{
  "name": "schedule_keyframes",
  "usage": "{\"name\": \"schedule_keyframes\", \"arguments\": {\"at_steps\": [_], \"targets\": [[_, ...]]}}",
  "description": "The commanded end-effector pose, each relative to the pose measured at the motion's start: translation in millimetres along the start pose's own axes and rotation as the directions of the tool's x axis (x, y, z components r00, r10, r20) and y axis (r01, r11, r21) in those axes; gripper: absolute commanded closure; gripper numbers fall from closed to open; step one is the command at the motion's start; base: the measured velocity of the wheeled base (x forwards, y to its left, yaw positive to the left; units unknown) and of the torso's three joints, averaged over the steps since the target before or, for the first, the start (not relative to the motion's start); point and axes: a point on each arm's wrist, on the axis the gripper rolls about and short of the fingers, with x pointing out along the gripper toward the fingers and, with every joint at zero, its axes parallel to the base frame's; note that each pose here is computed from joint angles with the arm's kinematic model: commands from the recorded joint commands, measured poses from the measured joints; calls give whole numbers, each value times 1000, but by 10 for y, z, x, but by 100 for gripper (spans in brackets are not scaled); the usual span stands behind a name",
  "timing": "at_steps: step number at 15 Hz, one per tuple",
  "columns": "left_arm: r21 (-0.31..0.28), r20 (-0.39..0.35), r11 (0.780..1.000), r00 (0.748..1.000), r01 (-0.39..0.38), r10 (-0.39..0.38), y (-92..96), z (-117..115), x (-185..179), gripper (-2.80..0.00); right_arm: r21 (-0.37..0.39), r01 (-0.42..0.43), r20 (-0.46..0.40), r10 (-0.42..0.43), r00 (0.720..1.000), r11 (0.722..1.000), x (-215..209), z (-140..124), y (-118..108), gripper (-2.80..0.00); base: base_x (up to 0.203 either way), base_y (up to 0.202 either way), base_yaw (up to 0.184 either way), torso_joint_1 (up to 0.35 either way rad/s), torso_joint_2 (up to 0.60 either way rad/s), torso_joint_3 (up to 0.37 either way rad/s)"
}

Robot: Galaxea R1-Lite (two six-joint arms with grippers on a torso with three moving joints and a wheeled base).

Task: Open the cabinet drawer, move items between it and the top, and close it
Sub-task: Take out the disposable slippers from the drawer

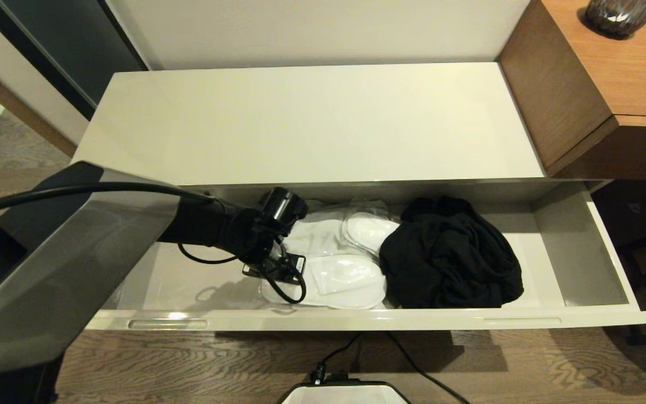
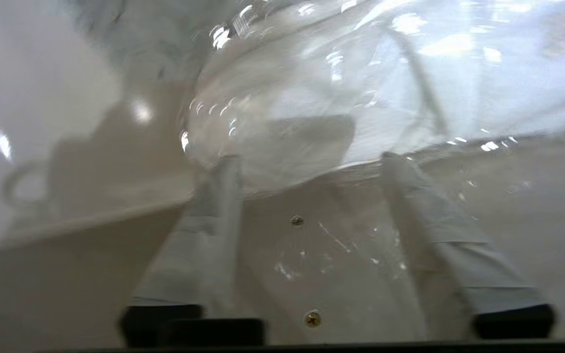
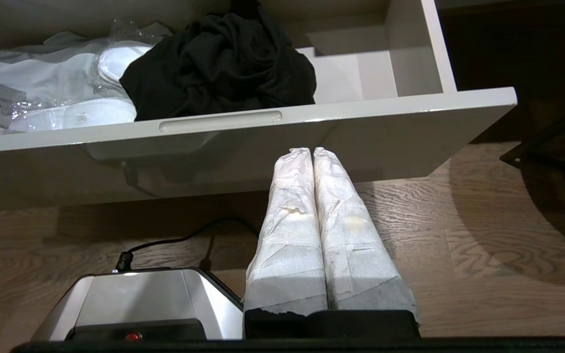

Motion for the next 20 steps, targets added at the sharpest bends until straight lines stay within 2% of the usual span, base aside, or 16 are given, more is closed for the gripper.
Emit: {"name": "schedule_keyframes", "arguments": {"at_steps": [1, 2, 3, 5, 6, 8, 10, 12, 13, 15, 18, 20], "targets": [[100, 34, 995, 999, 31, -35, 124, 37, -47, -280, 2, 1, -2, -1, 1000, 1000, 1, 0, 0, 0, 0, 0, 0, 0, 0, 0], [148, 60, 988, 997, 43, -52, 171, 36, -61, -280, 0, 1, -2, -1, 1000, 1000, 1, 0, 0, 0, 0, 0, 0, 0, 0, 0], [229, 72, 972, 995, 54, -73, 221, -23, -55, -280, 2, 1, -2, -1, 1000, 1000, 1, 0, 0, 0, 0, 0, 0, 0, 0, 0], [398, 182, 917, 976, 38, -120, 328, -6, -157, -280, 2, 1, -2, -1, 1000, 1000, 1, 0, 0, 0, 0, 0, 0, 0, 0, 0], [427, 218, 904, 966, 30, -136, 371, 32, -208, -280, 2, 1, -2, -1, 1000, 1000, 1, 0, 0, 0, 0, 0, 0, 0, 0, 0], [480, 242, 877, 957, 27, -162, 401, 91, -274, -280, 2, 1, 0, -1, 1000, 1000, 1, 2, 0, 0, 0, 0, 0, 0, 0, 0], [568, 277, 823, 940, 8, -200, 414, 189, -348, -280, 2, 1, 0, -1, 1000, 1000, 1, 2, 0, 0, 0, 0, 0, 0, 0, 0], [618, 312, 786, 920, -7, -237, 412, 292, -435, -280, 0, 1, -2, -1, 1000, 1000, 1, 0, 0, 0, 0, 0, 0, 0, 0, 0], [625, 314, 781, 918, -6, -244, 410, 294, -446, -280, 0, 1, -2, -1, 1000, 1000, 1, 0, 0, 0, 0, 0, 0, 0, 0, 0], [665, 327, 747, 908, -25, -261, 380, 319, -487, -280, 0, 1, -2, -1, 1000, 1000, 1, 0, 0, 0, 0, 0, 0, 0, 0, 0], [695, 321, 719, 909, -35, -265, 354, 295, -506, -280, 1, 1, 0, -1, 1000, 1000, 1, 2, 0, 0, 0, 0, 0, 0, 0, 0], [707, 292, 707, 918, -18, -268, 346, 278, -441, -280, 2, 1, -2, -1, 1000, 1000, 1, 0, 0, 0, 0, 0, 0, 0, 0, 0]]}}
